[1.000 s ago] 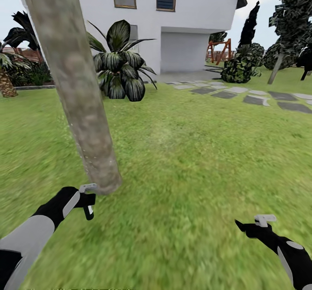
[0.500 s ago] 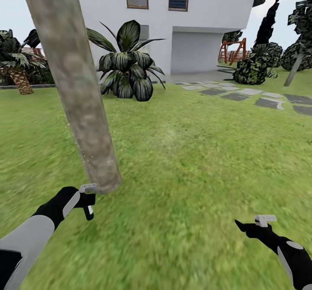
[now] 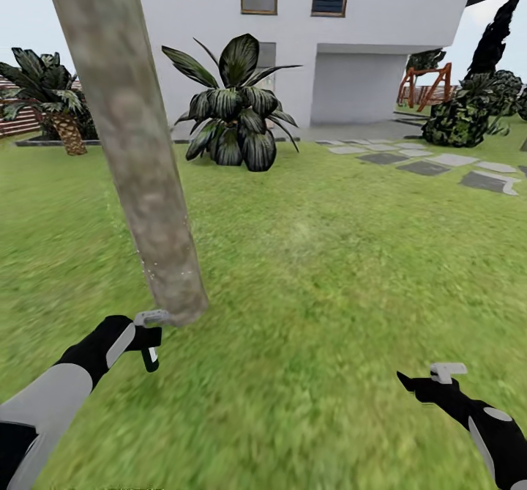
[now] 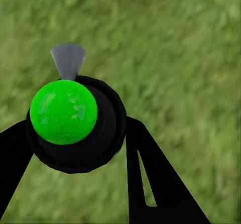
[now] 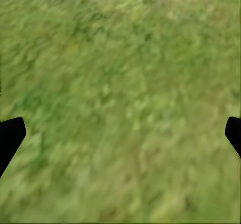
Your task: In the garden, pick up the pesticide atomizer on the floor and spray pesticide onto both trees until each tree trunk is fully covered.
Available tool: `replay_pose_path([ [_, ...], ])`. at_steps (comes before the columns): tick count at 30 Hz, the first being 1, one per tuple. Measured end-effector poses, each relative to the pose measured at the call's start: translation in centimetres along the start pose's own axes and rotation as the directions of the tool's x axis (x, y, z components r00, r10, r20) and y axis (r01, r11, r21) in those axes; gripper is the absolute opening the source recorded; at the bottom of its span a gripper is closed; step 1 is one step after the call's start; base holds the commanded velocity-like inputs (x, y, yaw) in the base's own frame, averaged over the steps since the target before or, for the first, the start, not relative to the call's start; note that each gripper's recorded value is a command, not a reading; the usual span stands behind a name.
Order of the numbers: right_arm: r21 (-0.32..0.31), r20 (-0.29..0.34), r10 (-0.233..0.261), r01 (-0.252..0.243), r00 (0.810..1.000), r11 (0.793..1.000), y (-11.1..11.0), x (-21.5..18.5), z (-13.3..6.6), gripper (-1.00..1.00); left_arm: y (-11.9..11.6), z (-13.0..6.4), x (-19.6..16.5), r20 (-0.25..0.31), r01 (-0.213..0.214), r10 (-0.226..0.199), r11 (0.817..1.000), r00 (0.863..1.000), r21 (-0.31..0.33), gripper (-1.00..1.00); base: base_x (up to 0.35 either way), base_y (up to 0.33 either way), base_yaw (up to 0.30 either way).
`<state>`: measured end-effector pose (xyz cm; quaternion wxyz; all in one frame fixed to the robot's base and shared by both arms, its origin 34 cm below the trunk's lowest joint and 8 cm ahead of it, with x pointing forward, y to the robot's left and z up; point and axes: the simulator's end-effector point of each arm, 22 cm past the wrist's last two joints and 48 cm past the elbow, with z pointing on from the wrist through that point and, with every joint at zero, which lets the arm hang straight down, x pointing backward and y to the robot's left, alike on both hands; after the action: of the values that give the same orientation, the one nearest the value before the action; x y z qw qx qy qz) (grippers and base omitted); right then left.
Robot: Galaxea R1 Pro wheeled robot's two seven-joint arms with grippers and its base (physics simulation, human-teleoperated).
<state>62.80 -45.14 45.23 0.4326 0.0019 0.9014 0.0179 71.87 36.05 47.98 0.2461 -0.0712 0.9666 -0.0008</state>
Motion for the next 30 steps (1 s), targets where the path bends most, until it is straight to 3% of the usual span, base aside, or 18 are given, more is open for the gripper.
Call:
replay_pose_path([
  [8, 0.0, 0.0, 0.0, 0.0, 1.0, 1.0, 0.0, 0.0, 0.0, 1.0, 0.0, 0.0, 0.1, -0.003, 0.001, -0.001, 1.0, 1.0, 0.002, -1.0, -0.033, -0.237, 0.256],
  [19, 0.002, 0.003, 0.001, -0.001, 1.0, 1.0, -0.1, -0.1, -0.1, 1.0, -0.5, -0.9, -1.3, -0.01, -0.006, 0.006, 1.0, 1.0, 0.015, -1.0, -0.008, -0.01, -0.029],
  [22, 0.002, 0.004, 0.001, -0.001, 1.0, 1.0, -0.1, -0.2, -0.1, 1.0, -1.4, -4.0, -6.7, -0.015, 0.005, -0.004, 0.999, 1.0, 0.052, -1.0, 0.0, 0.0, -0.017],
  [26, 0.002, 0.004, 0.001, -0.001, 1.0, 1.0, -0.1, -0.2, -0.1, 1.0, 0.3, -8.0, -12.2, -0.003, 0.018, -0.018, 0.997, 1.0, 0.071, -1.0, -0.023, 0.0, -0.002],
  [30, 0.002, 0.003, 0.0, 0.0, 1.0, 1.0, -0.1, -0.2, -0.1, 1.0, 1.7, -9.6, -14.2, 0.01, 0.029, -0.029, 0.998, 1.0, 0.061, -1.0, -0.183, 0.0, 0.0],
])
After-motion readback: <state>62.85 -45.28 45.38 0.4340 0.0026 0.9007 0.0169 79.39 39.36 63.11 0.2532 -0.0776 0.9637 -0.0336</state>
